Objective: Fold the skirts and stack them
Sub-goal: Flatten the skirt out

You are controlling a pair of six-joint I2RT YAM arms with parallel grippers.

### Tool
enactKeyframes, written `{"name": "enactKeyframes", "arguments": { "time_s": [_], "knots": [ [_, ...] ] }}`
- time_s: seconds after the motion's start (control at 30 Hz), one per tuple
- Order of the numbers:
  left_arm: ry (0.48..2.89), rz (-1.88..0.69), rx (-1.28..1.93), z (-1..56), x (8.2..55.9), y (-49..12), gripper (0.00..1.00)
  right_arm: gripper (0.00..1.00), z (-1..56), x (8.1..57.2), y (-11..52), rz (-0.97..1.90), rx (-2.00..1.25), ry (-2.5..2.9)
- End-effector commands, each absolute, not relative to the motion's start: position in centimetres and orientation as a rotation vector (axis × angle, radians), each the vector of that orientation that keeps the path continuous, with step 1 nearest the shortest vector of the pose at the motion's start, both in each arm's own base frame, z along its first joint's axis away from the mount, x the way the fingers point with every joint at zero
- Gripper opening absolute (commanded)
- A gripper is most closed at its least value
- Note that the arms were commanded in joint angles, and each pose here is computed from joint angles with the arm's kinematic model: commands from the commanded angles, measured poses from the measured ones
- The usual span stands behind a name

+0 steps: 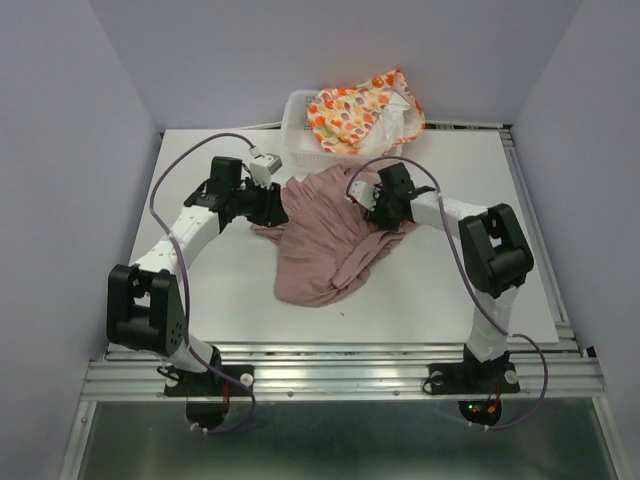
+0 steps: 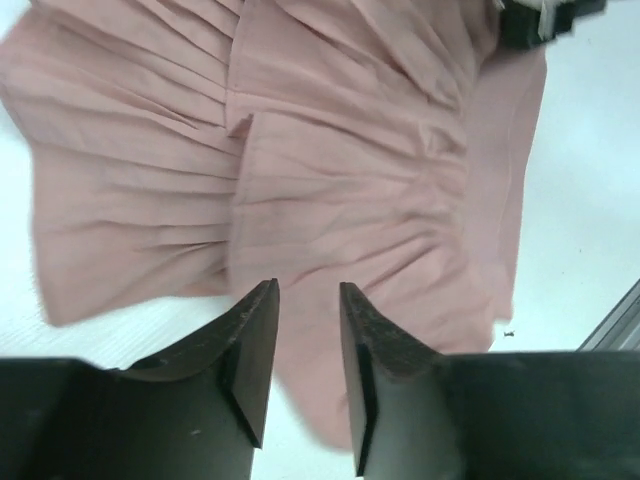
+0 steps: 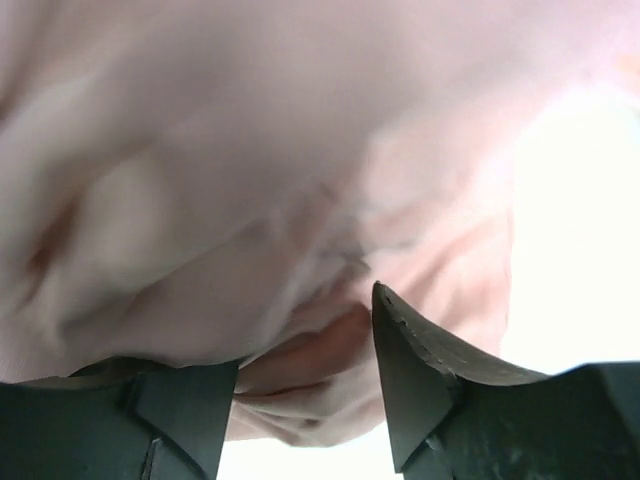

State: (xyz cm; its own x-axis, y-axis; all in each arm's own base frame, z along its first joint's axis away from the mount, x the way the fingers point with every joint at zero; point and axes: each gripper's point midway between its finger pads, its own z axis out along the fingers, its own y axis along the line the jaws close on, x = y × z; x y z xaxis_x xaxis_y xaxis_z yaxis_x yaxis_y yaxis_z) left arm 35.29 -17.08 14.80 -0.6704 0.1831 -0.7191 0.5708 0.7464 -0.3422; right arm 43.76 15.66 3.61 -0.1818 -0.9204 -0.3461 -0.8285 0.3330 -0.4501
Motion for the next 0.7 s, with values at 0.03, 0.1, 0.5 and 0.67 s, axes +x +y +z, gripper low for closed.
{"name": "enactKeyframes", "arguments": {
  "time_s": [0.03,0.1,0.5,0.67],
  "knots": [
    [2.221,-0.677,0.499,16.5,36.3,-16.2,0.53,0.64,4.8,46.1,14.5,-0.276,-1.612,2.002],
    [2.206,-0.673,0.438,16.7,36.9,-15.7,0.56,0.73,7.0,46.3,14.7,-0.279,-1.551,1.987],
    [1.741,-0.207,1.464,15.3,38.2,-13.1,0.59,0.79,15.8,31.3,22.4,0.262,-1.569,1.980],
    [1.635,-0.148,1.739,11.8,37.2,-12.2,0.59,0.76,12.5,25.9,26.3,0.354,-1.667,1.936]
  ]
}}
